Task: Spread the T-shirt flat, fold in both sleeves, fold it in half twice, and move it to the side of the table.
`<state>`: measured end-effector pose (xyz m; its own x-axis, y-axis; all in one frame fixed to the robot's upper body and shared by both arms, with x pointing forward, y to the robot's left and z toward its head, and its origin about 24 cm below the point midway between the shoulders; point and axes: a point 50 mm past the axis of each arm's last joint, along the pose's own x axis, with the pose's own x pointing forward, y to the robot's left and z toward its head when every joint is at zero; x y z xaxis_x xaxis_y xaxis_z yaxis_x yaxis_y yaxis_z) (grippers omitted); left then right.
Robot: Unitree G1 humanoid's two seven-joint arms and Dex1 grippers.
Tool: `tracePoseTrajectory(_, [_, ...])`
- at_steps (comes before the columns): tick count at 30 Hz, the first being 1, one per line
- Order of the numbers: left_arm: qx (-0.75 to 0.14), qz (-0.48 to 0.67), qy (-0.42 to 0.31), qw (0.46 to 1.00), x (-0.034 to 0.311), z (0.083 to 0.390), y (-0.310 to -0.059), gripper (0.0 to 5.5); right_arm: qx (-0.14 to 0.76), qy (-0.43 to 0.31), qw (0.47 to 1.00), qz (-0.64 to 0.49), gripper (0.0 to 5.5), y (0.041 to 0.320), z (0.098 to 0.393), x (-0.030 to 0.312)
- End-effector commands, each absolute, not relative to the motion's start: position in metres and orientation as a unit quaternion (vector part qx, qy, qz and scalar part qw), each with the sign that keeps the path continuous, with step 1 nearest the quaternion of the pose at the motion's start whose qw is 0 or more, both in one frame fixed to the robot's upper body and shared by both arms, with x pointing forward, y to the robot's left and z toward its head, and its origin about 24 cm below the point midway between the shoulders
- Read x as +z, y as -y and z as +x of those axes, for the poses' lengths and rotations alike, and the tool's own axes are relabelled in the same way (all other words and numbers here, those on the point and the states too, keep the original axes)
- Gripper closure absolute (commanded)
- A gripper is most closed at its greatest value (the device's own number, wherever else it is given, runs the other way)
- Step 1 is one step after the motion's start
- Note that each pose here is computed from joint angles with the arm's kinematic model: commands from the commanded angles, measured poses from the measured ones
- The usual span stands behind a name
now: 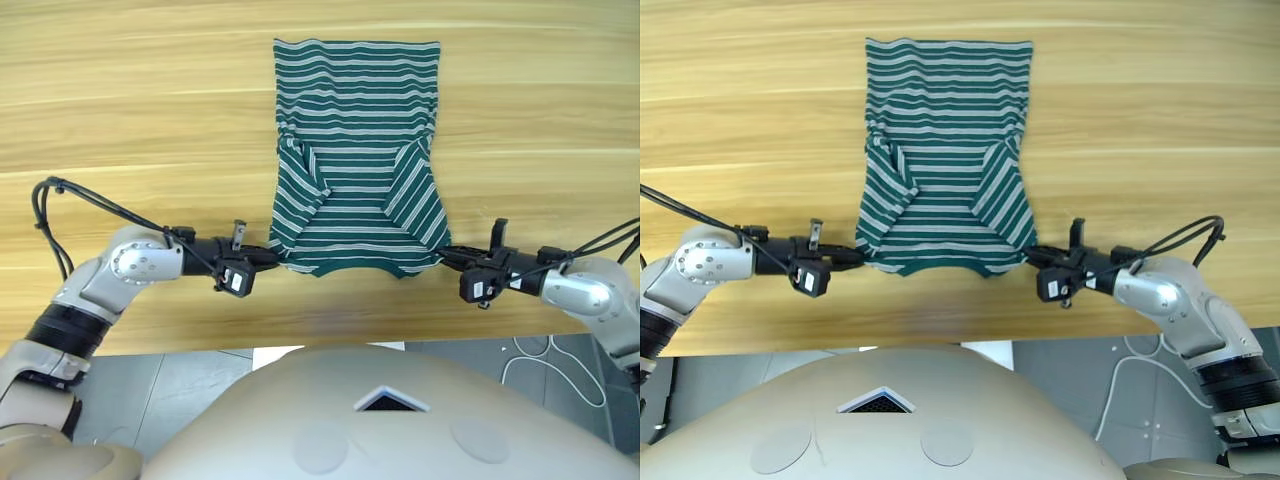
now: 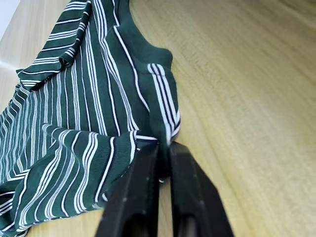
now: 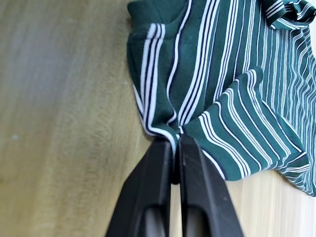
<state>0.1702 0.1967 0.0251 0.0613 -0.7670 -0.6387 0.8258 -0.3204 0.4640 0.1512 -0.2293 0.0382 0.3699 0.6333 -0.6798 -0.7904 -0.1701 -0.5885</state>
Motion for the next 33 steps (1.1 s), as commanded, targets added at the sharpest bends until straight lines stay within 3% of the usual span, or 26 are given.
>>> tracePoseTrajectory(1, [-0.703, 0.443, -0.105, 0.547, 0.005, 0.158, -0.207, 5.49, 0.563, -0.103, 0.627, -0.528, 5.47, 0.232, 0.146, 0.029])
tracePoseTrajectory(8, [-0.7, 0.417, -0.05, 0.578, 0.02, 0.162, -0.197, 5.49, 0.564, -0.082, 0.634, -0.523, 5.47, 0.231, 0.146, 0.037])
tracePoseTrajectory(13, [-0.698, 0.385, 0.018, 0.603, 0.052, 0.159, -0.193, 5.49, 0.572, -0.024, 0.648, -0.502, 5.47, 0.228, 0.136, 0.065])
tracePoseTrajectory(21, [-0.72, 0.303, 0.109, 0.615, 0.104, 0.128, -0.195, 5.49, 0.566, 0.034, 0.657, -0.496, 5.47, 0.232, 0.104, 0.106])
tracePoseTrajectory(29, [-0.718, 0.245, 0.138, 0.637, 0.119, 0.117, -0.204, 5.49, 0.59, 0.087, 0.655, -0.464, 5.47, 0.233, 0.081, 0.134])
tracePoseTrajectory(33, [-0.684, 0.258, 0.106, 0.674, 0.106, 0.138, -0.214, 5.49, 0.57, 0.091, 0.668, -0.47, 5.47, 0.231, 0.095, 0.132])
